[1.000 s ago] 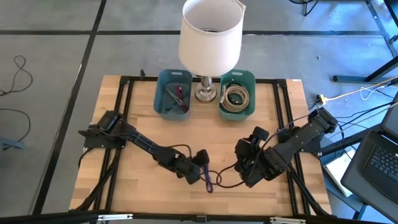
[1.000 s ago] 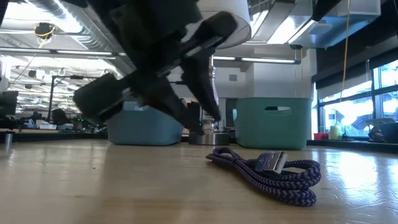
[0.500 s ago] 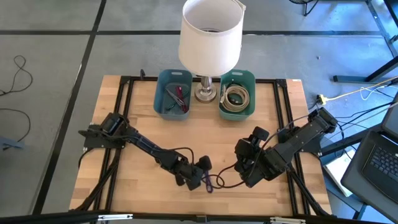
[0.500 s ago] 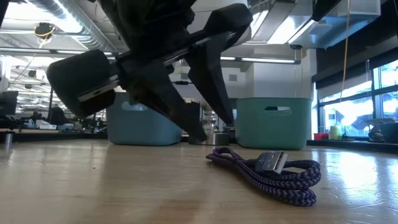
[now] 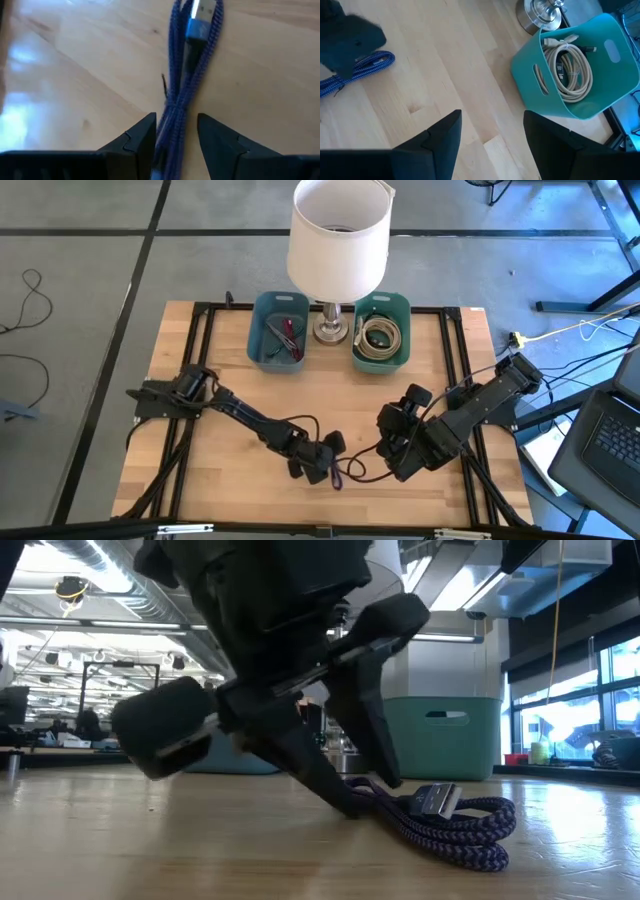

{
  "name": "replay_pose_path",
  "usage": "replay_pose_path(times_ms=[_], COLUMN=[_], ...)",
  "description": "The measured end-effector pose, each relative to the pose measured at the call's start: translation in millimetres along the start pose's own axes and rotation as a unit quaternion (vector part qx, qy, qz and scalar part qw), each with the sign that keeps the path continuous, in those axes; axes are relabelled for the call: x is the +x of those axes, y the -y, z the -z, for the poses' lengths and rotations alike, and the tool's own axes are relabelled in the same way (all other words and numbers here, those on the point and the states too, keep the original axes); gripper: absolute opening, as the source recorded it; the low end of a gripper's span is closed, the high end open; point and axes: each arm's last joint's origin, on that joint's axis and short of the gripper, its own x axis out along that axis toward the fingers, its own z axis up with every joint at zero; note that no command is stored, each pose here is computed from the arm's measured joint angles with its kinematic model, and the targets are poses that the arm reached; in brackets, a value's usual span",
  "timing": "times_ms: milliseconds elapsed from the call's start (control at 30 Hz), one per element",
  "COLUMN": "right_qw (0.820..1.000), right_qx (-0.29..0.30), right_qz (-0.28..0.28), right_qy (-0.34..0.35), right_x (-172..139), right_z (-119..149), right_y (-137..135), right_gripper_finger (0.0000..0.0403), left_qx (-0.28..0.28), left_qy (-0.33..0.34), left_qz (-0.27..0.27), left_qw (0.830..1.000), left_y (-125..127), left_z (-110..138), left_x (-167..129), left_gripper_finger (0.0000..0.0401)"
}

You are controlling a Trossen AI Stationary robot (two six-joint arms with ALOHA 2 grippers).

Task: Pick & Place USB Port
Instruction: Put the purple usb cable into the blue bin

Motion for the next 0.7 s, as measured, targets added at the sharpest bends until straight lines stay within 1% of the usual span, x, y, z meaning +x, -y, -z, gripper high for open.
replay_pose_path(times_ms=[200, 333, 433, 533, 567, 633, 700], right_qw=[1.0, 1.0, 1.0, 1.0, 1.0, 1.0, 1.0], right_qx=[0.002, 0.005, 0.005, 0.006, 0.006, 0.006, 0.006], right_qz=[-0.001, -0.004, -0.004, -0.005, -0.005, -0.005, -0.005], right_qy=[0.001, 0.002, 0.002, 0.003, 0.003, 0.003, 0.003], right_x=[0.0, 0.0, 0.0, 0.1, 0.0, 0.0, 0.0], right_z=[-0.2, -0.6, -0.6, -0.8, -0.8, -0.7, -0.7], right_y=[-0.4, -1.0, -1.0, -1.2, -1.3, -1.3, -1.3], right_gripper_finger=[0.0216, 0.0216, 0.0216, 0.0216, 0.0216, 0.0216, 0.0216], left_qx=[-0.003, -0.015, -0.023, -0.03, -0.035, -0.049, -0.048], left_qy=[0.014, 0.027, 0.036, 0.043, 0.041, 0.03, 0.009], left_qz=[-0.01, 0.003, 0.021, 0.032, 0.028, 0.012, -0.013], left_qw=[1.0, 1.0, 0.999, 0.998, 0.998, 0.998, 0.999], left_y=[-3.1, -9.2, -12.4, -14.6, -15.5, -17.5, -18.2], left_z=[2.9, 9.9, 16.1, 20.1, 20.8, 21.9, 22.0], left_x=[9.1, 11.1, 12.7, 13.7, 14.0, 14.7, 15.0], left_gripper_finger=[0.0138, 0.0126, 0.0089, 0.0028, 0.0018, 0.0012, 0.0008])
